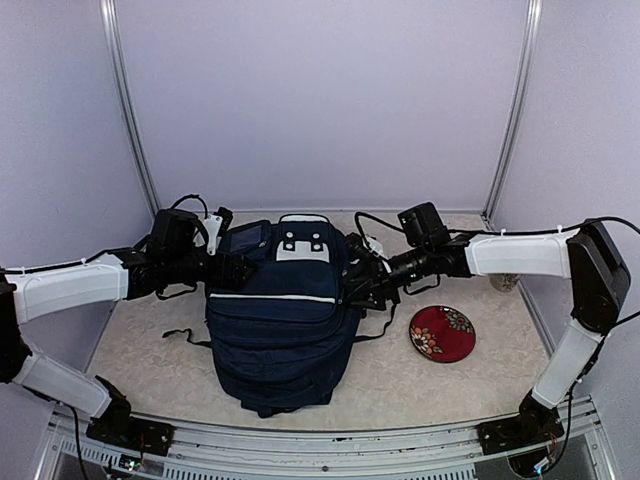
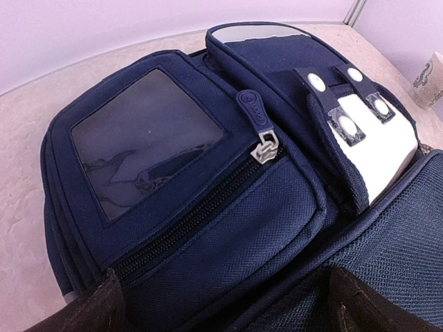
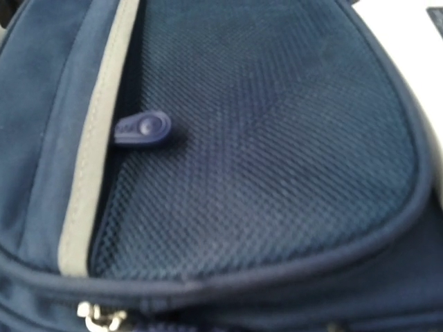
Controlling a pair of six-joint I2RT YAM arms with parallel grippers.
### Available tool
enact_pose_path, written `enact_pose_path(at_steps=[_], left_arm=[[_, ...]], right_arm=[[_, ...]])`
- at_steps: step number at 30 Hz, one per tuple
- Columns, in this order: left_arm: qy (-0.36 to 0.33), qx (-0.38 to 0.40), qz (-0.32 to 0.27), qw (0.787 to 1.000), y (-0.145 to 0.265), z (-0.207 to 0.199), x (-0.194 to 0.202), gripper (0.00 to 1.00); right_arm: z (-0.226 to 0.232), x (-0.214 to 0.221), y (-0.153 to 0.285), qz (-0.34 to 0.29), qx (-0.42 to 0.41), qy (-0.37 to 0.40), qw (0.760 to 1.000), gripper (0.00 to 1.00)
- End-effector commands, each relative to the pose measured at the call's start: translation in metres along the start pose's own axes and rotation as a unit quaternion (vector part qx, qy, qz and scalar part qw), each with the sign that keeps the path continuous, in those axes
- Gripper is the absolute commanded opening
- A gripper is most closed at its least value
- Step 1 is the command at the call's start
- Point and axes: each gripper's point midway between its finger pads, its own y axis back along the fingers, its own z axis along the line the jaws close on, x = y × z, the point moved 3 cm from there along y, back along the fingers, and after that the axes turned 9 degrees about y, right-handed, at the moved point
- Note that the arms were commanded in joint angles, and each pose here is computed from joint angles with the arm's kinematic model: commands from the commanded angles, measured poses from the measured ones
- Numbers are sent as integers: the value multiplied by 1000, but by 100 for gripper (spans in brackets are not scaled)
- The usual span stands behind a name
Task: Pack the student bag
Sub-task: Grab the upper front pocket of the student bag, then adjust the student bag at the center of the board.
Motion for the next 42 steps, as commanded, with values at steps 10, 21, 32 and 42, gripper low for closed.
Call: enact_pose_path(at_steps=[10,21,32,42], left_arm=[[-16,-49,57,997,-1,24,30,99],[-24,-55,58,997,-1,25,26,99],[-20,-53,51,997,2,23,23,99],[-21,-15,21,999,13,7,1,99]], right_arm=[[16,-11,-17,18,-2,53,998,60],[46,-13,-26,66,5,43,997,47],[47,-20,-19,92,43,1,995,0],[83,-10,-11,65,44,-93,993,0]])
